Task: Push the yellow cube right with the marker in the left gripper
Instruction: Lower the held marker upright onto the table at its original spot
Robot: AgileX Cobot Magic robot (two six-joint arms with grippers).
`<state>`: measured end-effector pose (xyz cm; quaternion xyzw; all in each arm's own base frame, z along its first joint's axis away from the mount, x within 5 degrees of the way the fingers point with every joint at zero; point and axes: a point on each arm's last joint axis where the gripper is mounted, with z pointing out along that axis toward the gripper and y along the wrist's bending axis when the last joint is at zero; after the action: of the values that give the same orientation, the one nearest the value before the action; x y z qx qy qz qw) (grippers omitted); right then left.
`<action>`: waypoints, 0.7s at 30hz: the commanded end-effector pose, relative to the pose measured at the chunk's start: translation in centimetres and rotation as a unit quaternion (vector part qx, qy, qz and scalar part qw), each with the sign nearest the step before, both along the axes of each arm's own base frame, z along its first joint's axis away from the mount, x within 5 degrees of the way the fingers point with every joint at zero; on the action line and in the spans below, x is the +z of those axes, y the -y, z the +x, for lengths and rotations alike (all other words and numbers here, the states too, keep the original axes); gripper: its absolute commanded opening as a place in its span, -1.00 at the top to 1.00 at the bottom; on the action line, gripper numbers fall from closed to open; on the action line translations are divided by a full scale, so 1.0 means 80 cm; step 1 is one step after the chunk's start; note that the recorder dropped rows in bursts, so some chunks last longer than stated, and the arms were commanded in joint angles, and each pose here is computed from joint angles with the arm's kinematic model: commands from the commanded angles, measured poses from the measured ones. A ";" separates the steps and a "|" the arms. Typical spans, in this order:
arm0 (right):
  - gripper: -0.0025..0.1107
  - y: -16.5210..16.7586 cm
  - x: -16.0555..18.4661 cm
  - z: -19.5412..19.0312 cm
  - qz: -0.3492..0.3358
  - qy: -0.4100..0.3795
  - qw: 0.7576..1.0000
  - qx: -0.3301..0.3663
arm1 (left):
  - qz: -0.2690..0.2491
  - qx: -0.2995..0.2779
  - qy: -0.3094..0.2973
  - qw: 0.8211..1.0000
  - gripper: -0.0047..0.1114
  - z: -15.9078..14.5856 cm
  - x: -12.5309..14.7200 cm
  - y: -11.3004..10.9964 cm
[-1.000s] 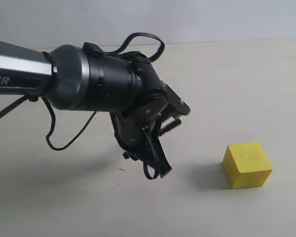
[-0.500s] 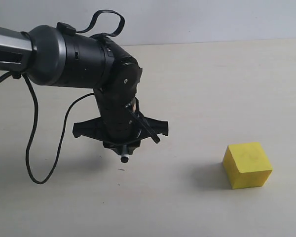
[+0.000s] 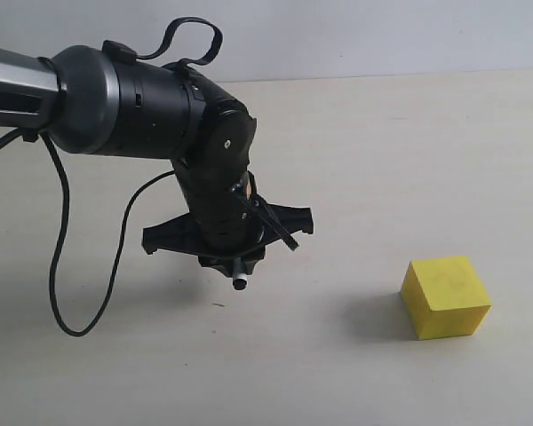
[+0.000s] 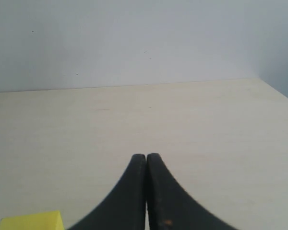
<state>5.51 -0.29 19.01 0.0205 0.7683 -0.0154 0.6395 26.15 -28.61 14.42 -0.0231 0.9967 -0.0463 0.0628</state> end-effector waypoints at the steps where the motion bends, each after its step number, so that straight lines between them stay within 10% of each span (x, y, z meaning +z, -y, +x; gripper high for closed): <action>1: 0.96 0.000 -0.001 0.000 -0.001 0.003 1.000 -0.002 | -0.008 0.010 -0.002 1.000 0.92 0.002 0.000 0.002; 21: 0.96 0.000 -0.001 0.000 -0.001 0.003 1.000 -0.002 | -0.027 0.012 -0.009 1.000 0.92 0.012 0.001 -0.005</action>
<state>5.51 -0.29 19.01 0.0205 0.7683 -0.0154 0.6395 26.87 -28.02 14.39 -0.0366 0.9962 -0.0629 0.0478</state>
